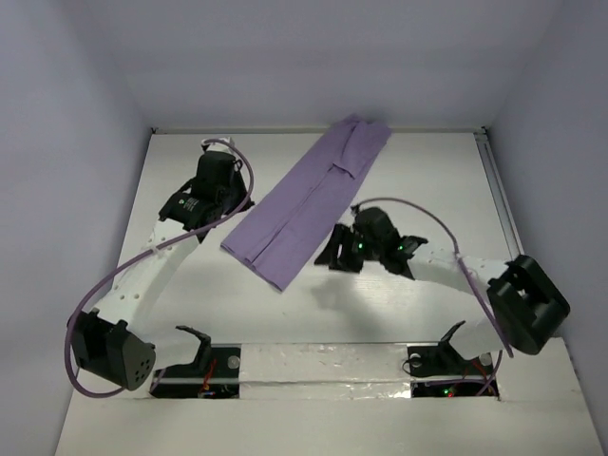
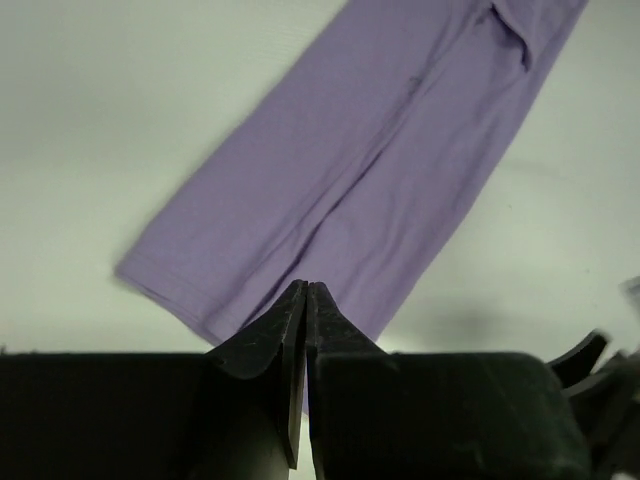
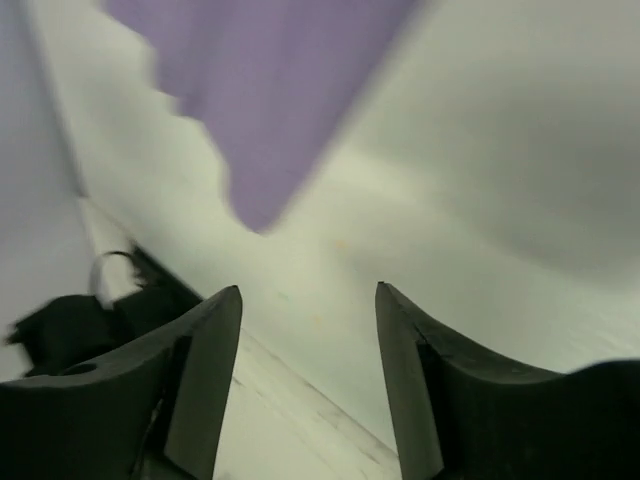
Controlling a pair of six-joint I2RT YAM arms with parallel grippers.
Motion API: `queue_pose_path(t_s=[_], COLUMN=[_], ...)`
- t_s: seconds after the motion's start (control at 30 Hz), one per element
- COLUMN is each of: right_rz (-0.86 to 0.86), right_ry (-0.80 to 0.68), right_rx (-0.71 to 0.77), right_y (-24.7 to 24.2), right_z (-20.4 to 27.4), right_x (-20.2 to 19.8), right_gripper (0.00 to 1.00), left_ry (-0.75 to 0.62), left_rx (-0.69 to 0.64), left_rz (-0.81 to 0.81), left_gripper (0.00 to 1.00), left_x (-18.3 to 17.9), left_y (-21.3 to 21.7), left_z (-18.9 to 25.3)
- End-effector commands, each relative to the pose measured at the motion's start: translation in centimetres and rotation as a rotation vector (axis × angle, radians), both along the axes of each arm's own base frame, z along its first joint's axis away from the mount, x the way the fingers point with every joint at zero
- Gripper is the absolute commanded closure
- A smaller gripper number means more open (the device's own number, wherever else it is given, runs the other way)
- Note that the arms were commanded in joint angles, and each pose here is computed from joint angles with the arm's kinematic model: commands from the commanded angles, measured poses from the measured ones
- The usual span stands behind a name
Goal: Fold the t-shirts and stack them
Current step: Rotate the tshirt 90 degrees
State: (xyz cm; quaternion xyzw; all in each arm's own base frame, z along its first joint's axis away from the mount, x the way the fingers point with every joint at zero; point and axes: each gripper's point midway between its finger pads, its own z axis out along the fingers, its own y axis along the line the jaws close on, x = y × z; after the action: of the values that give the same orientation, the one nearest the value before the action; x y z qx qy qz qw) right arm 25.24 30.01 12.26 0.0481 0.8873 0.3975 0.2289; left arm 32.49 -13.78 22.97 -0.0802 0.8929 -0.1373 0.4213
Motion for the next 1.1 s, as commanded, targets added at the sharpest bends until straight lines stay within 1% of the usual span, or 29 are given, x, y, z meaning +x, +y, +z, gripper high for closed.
queue_pose_path(t_s=[0.0, 0.03, 0.13, 0.23, 0.27, 0.3, 0.33, 0.37, 0.4, 0.43, 0.47, 0.5, 0.53, 0.57, 0.6, 0.63, 0.67, 0.7, 0.73, 0.77, 0.83, 0.87, 0.9, 0.93, 0.97, 1.0, 1.03, 1.07], right_rz=[-0.151, -0.134, -0.137, -0.141, -0.158, -0.156, -0.156, -0.172, -0.182, -0.182, -0.206, -0.224, -0.233, -0.240, -0.252, -0.264, -0.267, -0.269, -0.273, -0.274, -0.263, -0.263, -0.265, -0.265, -0.284, -0.277, -0.285, -0.319], right_ry=[0.093, 0.105, 0.143, 0.195, 0.204, 0.238, 0.253, 0.268, 0.296, 0.317, 0.334, 0.349, 0.326, 0.333, 0.354, 0.305, 0.329, 0.336, 0.370, 0.381, 0.411, 0.478, 0.452, 0.451, 0.483, 0.441, 0.438, 0.465], right_rx=[0.037, 0.038, 0.000, 0.012, 0.043, 0.021, 0.030, 0.045, 0.029, 0.032, 0.035, 0.009, 0.026, -0.008, -0.070, -0.055, -0.121, -0.142, -0.191, -0.192, -0.197, -0.256, -0.212, -0.212, -0.265, -0.206, -0.199, -0.237], right_y=[0.5, 1.3, 3.1, 5.6, 6.6, 7.1, 7.6, 8.0, 8.1, 8.2, 8.0, 6.7, 6.2, 4.9, 2.4, 1.4, -0.7, -2.1, -4.6, -6.0, -7.9, -10.0, -11.0, -11.0, -12.7, -12.6, -13.0, -14.3], right_z=[-3.3, -3.8, -6.3, -8.6, -8.4, -10.4, -11.0, -11.4, -12.9, -13.3, -13.5, -14.5, -13.2, -13.4, -14.6, -12.5, -13.1, -13.1, -14.2, -13.0, -12.7, -13.8, -12.1, -12.0, -12.5, -11.1, -10.7, -10.8], right_x=[-0.3, -0.9, -1.0, -0.7, 0.1, -0.2, 0.0, 0.3, 0.3, 0.1, 0.0, -0.9, -1.0, -1.8, -3.7, -3.8, -5.5, -6.6, -8.9, -10.3, -12.5, -15.0, -15.8, -15.8, -17.1, -17.0, -17.2, -18.0], right_gripper=[0.37, 0.36, 0.36, 0.40, 0.41, 0.45, 0.47, 0.52, 0.79, 0.89, 0.93, 1.00, 1.00, 1.00, 1.00, 1.00, 1.00, 1.00, 1.00, 1.00, 1.00, 1.00, 1.00, 1.00, 0.98, 0.90, 0.89, 0.88], left_ry=[-0.022, -0.023, -0.007, 0.003, 0.012, 0.018, 0.011, 0.022, 0.027, 0.028, 0.034, 0.050, 0.049, 0.058, 0.075, 0.090, 0.108, 0.129, 0.151, 0.172, 0.222, 0.243, 0.292, 0.305, 0.331, 0.368, 0.408, 0.437], left_rx=[-0.013, -0.014, -0.013, -0.017, -0.040, -0.044, -0.049, -0.046, -0.046, -0.047, -0.049, -0.050, -0.056, -0.064, -0.067, -0.073, -0.095, -0.110, -0.126, -0.152, -0.152, -0.140, -0.125, -0.128, -0.118, -0.108, -0.094, -0.095], left_rz=[0.008, 0.029, 0.029, 0.028, -0.003, -0.009, -0.012, -0.014, -0.015, -0.018, -0.021, -0.016, -0.023, -0.036, -0.044, -0.054, -0.083, -0.099, -0.116, -0.144, -0.169, -0.200, -0.243, -0.236, -0.299, -0.320, -0.341, -0.353], left_gripper=[1.00, 1.00, 1.00, 0.99, 0.97, 0.90, 0.87, 0.84, 0.83, 0.81, 0.80, 0.75, 0.72, 0.68, 0.62, 0.60, 0.58, 0.54, 0.52, 0.51, 0.50, 0.50, 0.50, 0.50, 0.49, 0.49, 0.49, 0.49], left_x=[0.4, 0.6, 0.3, -0.2, -0.6, -0.9, -1.2, -1.6, -1.8, -2.1, -2.3, -2.6, -2.8, -3.0, -3.2, -3.3, -3.6, -3.7, -3.8, -4.2, -4.9, -5.6, -6.9, -7.0, -8.3, -9.4, -10.4, -11.3], left_y=[1.5, 2.3, 3.2, 3.8, 3.2, 3.2, 3.2, 3.2, 3.3, 3.3, 3.3, 3.5, 3.4, 3.2, 3.0, 2.8, 2.2, 1.8, 1.3, 0.6, -0.1, -0.9, -2.1, -2.1, -3.8, -4.5, -5.1, -5.8], left_z=[0.7, 0.6, -0.2, -1.0, -1.2, -1.7, -1.6, -2.0, -2.2, -2.2, -2.5, -3.0, -3.0, -3.3, -3.9, -4.4, -4.8, -5.6, -6.3, -6.8, -8.6, -9.2, -10.8, -11.1, -11.8, -12.9, -14.0, -14.6])
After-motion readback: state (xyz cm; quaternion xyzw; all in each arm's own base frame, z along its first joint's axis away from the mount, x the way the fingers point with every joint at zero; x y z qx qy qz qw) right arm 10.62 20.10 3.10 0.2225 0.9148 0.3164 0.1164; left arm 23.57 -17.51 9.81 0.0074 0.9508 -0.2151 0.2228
